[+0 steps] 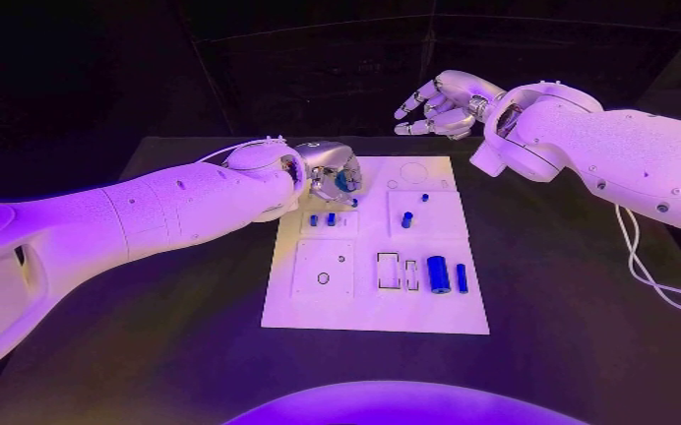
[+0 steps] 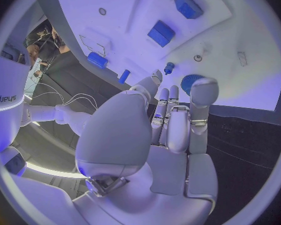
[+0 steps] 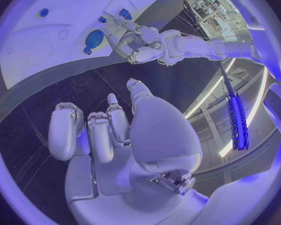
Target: Assemble the parts on the task board
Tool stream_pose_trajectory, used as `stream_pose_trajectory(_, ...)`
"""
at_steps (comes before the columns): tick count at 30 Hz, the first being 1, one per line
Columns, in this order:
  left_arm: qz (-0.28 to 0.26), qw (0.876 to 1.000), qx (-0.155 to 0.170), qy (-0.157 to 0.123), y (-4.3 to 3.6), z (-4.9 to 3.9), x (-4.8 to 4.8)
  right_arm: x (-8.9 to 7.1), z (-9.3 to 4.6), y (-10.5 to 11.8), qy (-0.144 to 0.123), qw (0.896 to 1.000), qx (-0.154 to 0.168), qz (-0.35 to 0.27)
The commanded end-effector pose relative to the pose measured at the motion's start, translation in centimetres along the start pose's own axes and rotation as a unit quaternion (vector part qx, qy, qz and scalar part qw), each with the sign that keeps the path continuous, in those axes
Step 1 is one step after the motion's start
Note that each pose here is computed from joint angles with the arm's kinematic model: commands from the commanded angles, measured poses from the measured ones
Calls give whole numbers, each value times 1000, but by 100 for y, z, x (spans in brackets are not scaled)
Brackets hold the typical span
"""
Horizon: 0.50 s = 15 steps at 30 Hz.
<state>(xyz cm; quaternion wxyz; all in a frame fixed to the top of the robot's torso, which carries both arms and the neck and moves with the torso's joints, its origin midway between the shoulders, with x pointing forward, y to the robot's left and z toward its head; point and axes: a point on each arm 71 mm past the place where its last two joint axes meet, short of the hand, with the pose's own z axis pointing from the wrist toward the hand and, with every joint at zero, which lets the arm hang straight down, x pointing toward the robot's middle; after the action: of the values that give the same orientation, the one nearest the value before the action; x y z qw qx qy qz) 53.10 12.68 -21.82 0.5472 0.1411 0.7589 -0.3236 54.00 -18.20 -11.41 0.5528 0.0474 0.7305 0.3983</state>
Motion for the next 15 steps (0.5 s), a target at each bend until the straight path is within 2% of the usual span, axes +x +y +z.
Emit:
stream_pose_trajectory(1, 26, 999, -6, 21, 16, 28, 24, -2, 6, 22, 2, 1000, -7, 0)
stream_pose_trajectory(15, 28, 999, -8, 31, -9, 127, 69, 12, 18, 39, 3, 1000, -9, 0)
